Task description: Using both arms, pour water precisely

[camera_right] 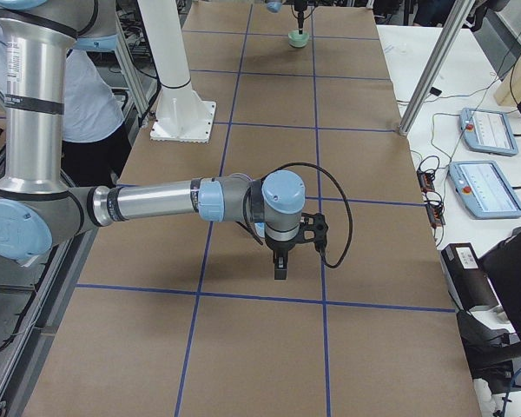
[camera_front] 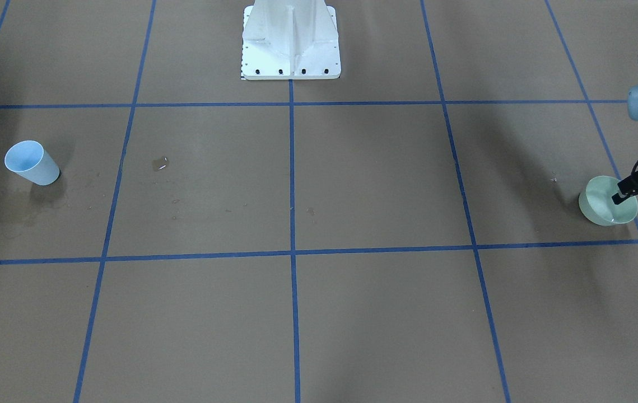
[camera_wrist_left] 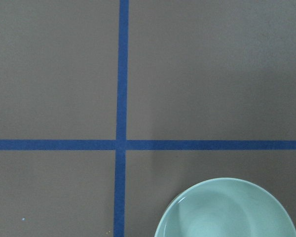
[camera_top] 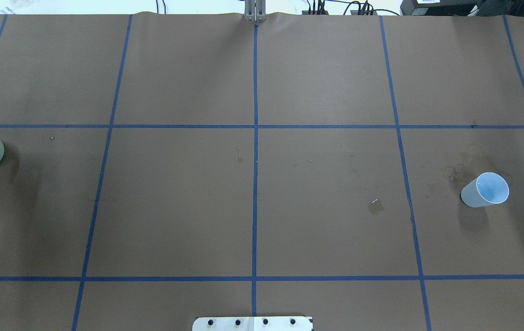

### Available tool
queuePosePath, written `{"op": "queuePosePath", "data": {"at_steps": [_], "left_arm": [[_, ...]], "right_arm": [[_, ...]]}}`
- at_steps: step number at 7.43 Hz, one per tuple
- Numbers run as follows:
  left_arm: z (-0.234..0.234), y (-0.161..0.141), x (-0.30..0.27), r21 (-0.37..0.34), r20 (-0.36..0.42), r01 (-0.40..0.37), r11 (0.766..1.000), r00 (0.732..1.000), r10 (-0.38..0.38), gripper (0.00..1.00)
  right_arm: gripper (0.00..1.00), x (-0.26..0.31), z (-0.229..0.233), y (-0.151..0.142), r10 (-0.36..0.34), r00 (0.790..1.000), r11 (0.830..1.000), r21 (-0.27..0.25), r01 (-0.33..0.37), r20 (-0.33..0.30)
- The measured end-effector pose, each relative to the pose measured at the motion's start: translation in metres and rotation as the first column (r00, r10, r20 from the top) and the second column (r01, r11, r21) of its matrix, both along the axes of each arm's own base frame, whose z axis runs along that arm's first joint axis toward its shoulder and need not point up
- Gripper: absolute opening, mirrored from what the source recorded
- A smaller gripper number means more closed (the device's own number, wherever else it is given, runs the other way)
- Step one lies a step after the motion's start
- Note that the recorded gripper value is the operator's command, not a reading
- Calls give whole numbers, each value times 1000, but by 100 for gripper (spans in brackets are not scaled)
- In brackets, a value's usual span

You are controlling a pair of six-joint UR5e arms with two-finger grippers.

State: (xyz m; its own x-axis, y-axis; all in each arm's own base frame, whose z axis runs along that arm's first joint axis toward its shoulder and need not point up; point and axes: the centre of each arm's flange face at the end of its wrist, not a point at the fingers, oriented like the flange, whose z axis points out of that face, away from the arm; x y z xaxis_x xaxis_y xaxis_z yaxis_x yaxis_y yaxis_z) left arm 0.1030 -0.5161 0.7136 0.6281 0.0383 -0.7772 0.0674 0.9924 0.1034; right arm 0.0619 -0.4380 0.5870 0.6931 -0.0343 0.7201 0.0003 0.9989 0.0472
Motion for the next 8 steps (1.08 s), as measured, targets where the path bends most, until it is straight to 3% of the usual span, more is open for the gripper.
{"op": "queuePosePath", "data": {"at_steps": [1,6,8], "left_arm": [[3,1,6,-4,2,-11,1000,1000,11,1],[5,-4,14,-25,-2,-23,999,1000,23,0],[-20,-17,24,-60,-80,-68,996,995,63,0]], "right_arm": [[100,0,0,0,-1,1000,1000,1,1,0],[100,0,-2,-3,1,1000,1000,6,-1,-2],[100,2,-6,-8,7,1000,1000,13,-7,-4]]}}
